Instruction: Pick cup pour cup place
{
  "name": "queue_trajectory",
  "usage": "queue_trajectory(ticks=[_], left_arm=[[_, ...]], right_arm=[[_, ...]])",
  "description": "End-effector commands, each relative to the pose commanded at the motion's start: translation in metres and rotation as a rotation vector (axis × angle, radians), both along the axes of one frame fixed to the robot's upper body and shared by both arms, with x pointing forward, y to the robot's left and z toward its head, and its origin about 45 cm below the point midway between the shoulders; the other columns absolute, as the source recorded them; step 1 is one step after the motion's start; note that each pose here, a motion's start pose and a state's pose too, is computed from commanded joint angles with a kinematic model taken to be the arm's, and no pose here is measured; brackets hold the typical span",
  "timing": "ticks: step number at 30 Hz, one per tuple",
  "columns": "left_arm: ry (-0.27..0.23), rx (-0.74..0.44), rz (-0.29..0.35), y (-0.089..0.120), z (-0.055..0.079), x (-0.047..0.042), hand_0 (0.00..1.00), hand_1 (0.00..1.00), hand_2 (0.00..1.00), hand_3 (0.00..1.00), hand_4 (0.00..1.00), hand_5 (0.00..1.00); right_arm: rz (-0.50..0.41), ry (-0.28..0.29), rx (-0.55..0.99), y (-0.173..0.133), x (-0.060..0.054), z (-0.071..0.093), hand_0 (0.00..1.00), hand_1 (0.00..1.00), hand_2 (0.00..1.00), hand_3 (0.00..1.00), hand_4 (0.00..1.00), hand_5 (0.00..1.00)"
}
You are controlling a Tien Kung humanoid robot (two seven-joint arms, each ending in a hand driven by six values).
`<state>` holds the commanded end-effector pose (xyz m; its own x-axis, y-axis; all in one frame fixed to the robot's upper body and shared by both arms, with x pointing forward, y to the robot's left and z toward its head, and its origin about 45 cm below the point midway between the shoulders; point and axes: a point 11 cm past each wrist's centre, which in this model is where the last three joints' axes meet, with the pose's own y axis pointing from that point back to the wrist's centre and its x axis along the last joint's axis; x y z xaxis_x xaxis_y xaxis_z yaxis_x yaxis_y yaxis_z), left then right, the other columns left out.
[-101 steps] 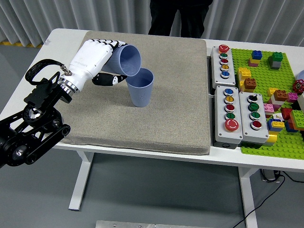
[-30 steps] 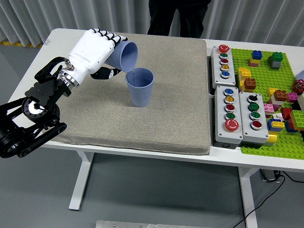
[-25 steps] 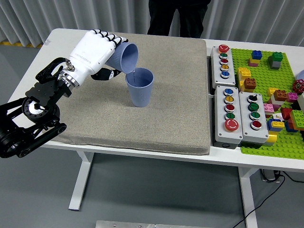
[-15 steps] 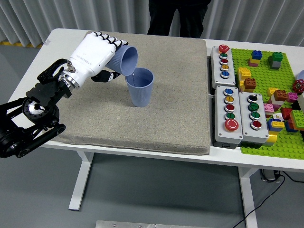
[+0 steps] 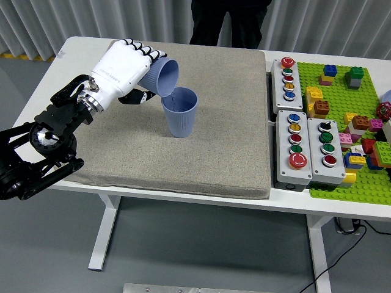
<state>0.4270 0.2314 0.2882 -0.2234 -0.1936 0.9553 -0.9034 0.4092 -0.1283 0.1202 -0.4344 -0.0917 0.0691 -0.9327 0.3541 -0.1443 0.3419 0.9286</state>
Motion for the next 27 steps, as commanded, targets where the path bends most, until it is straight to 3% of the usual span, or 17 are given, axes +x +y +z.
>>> queue_trajectory(ticks=[27], left_arm=[[-0.017, 0.058, -0.017, -0.0056, 0.0061, 0.0005, 0.562, 0.517, 0.54, 0.568, 0.513, 0.014]], right_arm=[[-0.003, -0.005, 0.001, 0.0004, 0.0027, 0.0006, 0.696, 0.685, 0.62, 0.603, 0.067, 0.23]])
